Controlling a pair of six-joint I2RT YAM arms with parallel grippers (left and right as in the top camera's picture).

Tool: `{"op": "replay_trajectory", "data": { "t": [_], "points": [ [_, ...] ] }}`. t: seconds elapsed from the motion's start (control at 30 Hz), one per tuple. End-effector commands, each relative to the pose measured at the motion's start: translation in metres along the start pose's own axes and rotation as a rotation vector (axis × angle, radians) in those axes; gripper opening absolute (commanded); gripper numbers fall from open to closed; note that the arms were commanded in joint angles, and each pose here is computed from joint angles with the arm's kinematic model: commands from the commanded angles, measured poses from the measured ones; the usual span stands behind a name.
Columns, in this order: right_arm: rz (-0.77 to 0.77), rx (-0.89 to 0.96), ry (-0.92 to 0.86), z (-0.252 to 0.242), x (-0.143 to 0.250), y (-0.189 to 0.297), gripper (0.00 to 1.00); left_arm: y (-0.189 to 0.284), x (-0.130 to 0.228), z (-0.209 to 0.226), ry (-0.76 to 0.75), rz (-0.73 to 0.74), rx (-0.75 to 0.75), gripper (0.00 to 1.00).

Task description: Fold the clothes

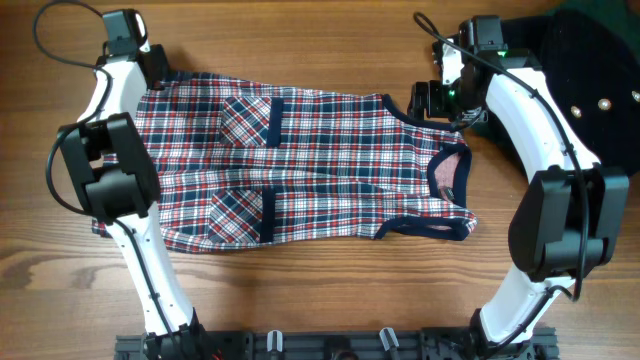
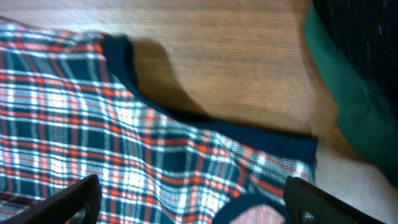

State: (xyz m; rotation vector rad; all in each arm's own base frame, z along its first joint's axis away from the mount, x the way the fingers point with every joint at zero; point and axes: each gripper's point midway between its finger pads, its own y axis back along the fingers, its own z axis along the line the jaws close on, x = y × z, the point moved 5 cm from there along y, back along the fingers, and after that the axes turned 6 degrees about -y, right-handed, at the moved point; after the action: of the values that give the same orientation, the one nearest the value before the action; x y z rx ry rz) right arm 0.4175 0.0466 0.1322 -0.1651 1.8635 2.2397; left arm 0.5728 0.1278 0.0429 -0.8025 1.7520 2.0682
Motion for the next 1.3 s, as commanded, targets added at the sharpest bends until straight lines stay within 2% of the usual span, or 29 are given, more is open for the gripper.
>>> {"op": "replay_trajectory", "data": {
  "t": [0.0, 0.2, 0.43, 0.57, 0.7, 0.93, 1.1, 1.27],
  "points": [
    [0.039, 0.086, -0.098, -0.017, 0.008, -0.005, 0.95, -0.012, 0.026, -0.014, -0.038, 0.089, 0.012, 0.04],
    [0.076, 0.106, -0.199, -0.039, 0.014, -0.001, 0.93, 0.001, 0.014, 0.01, 0.027, 0.061, -0.012, 0.04],
    [0.095, 0.109, -0.244, -0.052, 0.018, 0.002, 0.93, 0.049, -0.027, 0.052, 0.147, -0.056, -0.058, 0.04],
    [0.099, 0.082, -0.247, -0.049, 0.018, 0.002, 0.93, 0.064, -0.039, 0.053, 0.144, -0.09, -0.057, 0.04],
    [0.111, -0.021, -0.318, -0.054, 0.017, 0.005, 0.94, 0.064, -0.038, 0.047, 0.136, -0.086, -0.051, 0.04],
    [0.114, -0.049, -0.263, -0.063, 0.015, -0.003, 0.95, 0.065, -0.039, 0.045, 0.133, -0.087, -0.049, 0.04],
    [0.099, -0.119, -0.149, -0.055, 0.006, -0.028, 0.89, 0.065, -0.038, 0.045, 0.133, -0.084, -0.049, 0.04],
    [0.113, -0.065, -0.118, -0.059, 0.006, -0.045, 0.87, 0.065, -0.036, 0.045, 0.132, -0.07, -0.048, 0.04]
  ]
}}
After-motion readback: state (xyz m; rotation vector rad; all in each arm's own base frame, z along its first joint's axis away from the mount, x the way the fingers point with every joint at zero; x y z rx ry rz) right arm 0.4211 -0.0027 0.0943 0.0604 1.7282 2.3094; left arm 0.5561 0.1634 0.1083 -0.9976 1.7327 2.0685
